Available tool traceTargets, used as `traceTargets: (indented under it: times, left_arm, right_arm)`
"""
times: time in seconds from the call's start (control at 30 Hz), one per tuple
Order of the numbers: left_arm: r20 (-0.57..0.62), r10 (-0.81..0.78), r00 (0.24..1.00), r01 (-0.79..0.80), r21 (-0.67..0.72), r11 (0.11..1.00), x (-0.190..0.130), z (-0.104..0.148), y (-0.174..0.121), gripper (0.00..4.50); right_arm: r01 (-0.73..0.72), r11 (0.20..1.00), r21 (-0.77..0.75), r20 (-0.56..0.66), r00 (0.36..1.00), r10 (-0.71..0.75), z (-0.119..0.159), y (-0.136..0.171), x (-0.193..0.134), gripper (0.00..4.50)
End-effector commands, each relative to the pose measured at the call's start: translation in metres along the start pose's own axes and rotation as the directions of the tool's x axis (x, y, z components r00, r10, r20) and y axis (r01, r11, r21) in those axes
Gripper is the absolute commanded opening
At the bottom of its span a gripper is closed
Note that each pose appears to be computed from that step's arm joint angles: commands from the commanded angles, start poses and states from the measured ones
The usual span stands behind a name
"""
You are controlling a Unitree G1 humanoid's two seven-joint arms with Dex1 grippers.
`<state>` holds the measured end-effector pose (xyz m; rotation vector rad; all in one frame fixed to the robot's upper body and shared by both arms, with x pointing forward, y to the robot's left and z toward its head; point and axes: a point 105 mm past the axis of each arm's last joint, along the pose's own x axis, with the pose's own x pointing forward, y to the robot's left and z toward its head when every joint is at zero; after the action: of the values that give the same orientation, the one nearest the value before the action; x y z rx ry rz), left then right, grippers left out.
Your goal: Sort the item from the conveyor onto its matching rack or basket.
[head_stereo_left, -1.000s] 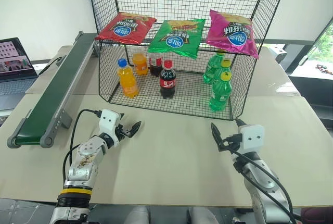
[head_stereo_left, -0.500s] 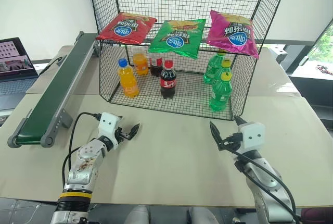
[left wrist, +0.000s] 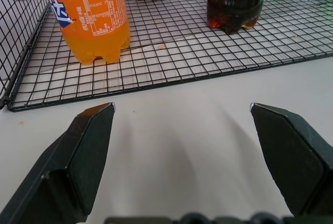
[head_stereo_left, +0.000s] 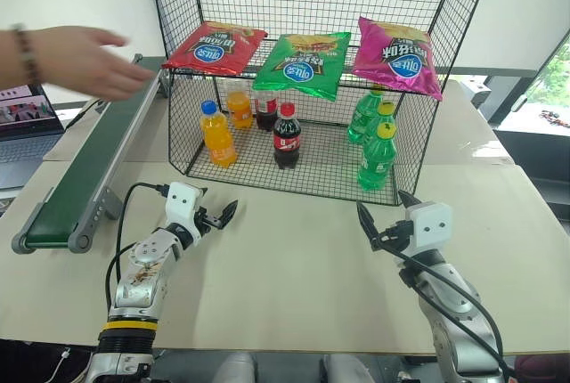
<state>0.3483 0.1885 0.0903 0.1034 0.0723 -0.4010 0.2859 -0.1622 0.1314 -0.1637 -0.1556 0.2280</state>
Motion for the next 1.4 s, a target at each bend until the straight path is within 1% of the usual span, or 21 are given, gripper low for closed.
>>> traceTargets:
  times: [0.03,0.2,0.43,0.63,0.8,0.9,1.13,1.4]
  left_arm:
    - [0.036,0.013,0.999,-0.014,0.03,0.999,0.001,0.014,0.006,4.44]
    - [0.043,0.001,0.999,-0.002,0.041,0.999,0.003,0.018,0.006,4.44]
    - [0.049,0.024,0.999,-0.026,0.048,0.999,0.0,0.021,0.013,4.44]
    - [0.045,0.055,0.997,-0.057,0.044,0.997,-0.005,0.017,0.016,4.44]
    - [0.05,0.057,0.997,-0.059,0.047,0.997,-0.005,0.019,0.015,4.44]
    - [0.051,0.076,0.996,-0.078,0.048,0.996,-0.008,0.019,0.02,4.44]
    - [0.048,0.078,0.996,-0.08,0.037,0.996,-0.013,0.016,0.023,4.44]
    - [0.069,0.078,0.995,-0.078,-0.001,0.997,-0.036,0.026,0.034,4.44]
  right_arm:
    - [0.016,1.0,-0.009,0.042,0.999,-0.016,0.011,-0.003,0.002,4.5]
    - [0.019,1.0,-0.004,0.043,0.999,-0.019,0.01,-0.001,0.002,4.5]
    - [0.009,1.0,0.003,0.045,0.999,-0.009,0.01,0.002,0.006,4.5]
    - [-0.006,1.0,-0.002,0.048,0.999,0.006,0.011,0.001,0.009,4.5]
    - [-0.016,1.0,0.0,0.05,0.999,0.016,0.012,0.003,0.01,4.5]
    - [-0.02,1.0,0.002,0.049,0.999,0.02,0.011,0.004,0.01,4.5]
    - [-0.026,1.0,0.0,0.044,0.999,0.026,0.012,0.003,0.009,4.5]
    - [-0.093,0.996,-0.005,0.056,0.994,0.093,0.017,0.007,0.02,4.5]
